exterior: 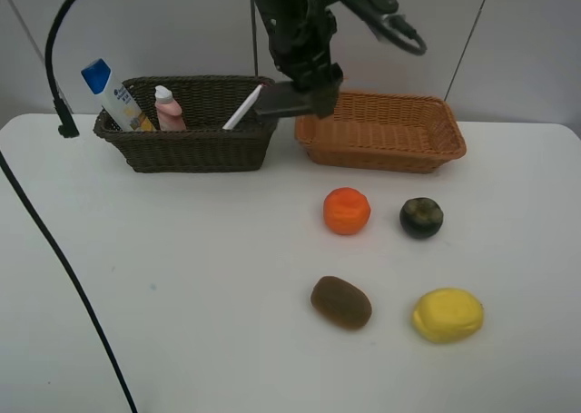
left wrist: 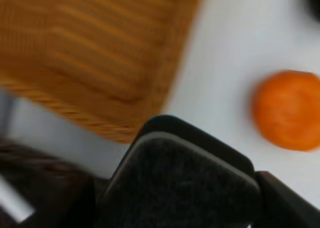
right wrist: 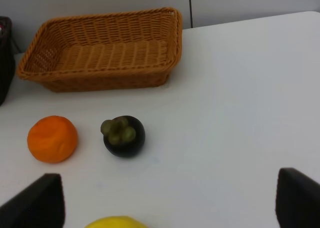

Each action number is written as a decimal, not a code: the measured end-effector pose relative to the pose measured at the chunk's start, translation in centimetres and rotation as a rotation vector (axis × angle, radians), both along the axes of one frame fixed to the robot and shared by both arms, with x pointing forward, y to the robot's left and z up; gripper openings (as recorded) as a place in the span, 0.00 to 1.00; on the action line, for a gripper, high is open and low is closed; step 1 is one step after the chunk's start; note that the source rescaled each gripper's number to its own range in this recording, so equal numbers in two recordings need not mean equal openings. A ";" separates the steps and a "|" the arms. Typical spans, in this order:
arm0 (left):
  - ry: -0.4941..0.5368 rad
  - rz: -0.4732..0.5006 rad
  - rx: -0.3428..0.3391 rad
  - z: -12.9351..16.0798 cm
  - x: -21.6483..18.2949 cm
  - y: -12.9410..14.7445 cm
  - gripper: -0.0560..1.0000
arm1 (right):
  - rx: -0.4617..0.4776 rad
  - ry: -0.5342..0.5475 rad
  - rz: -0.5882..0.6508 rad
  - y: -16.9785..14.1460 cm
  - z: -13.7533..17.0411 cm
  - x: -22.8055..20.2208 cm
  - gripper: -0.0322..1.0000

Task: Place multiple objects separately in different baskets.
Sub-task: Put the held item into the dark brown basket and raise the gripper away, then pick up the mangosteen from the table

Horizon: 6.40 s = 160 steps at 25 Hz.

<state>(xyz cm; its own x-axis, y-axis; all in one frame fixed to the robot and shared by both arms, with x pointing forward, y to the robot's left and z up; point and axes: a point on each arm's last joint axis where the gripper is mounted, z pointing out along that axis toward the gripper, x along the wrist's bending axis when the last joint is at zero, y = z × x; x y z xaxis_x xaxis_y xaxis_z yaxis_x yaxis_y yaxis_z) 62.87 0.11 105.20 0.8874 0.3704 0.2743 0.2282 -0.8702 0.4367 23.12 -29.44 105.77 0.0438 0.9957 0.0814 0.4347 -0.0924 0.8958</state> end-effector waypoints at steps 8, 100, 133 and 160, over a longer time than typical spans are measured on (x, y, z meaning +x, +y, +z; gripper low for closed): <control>-0.129 0.226 -0.079 -0.1 6.9 7.8 0.77 | 0.000 0.000 0.000 0.0 0.0 0.0 1.00; -0.308 0.833 -0.643 0.2 -39.9 28.7 1.00 | 0.000 0.000 0.000 0.0 0.0 0.0 1.00; -0.292 0.856 -0.695 0.3 -39.8 28.6 1.00 | 0.003 0.049 0.000 0.0 0.0 0.8 1.00; -0.293 0.856 -0.696 0.3 -39.8 28.6 1.00 | 0.049 0.786 -0.012 0.0 -4.5 27.3 1.00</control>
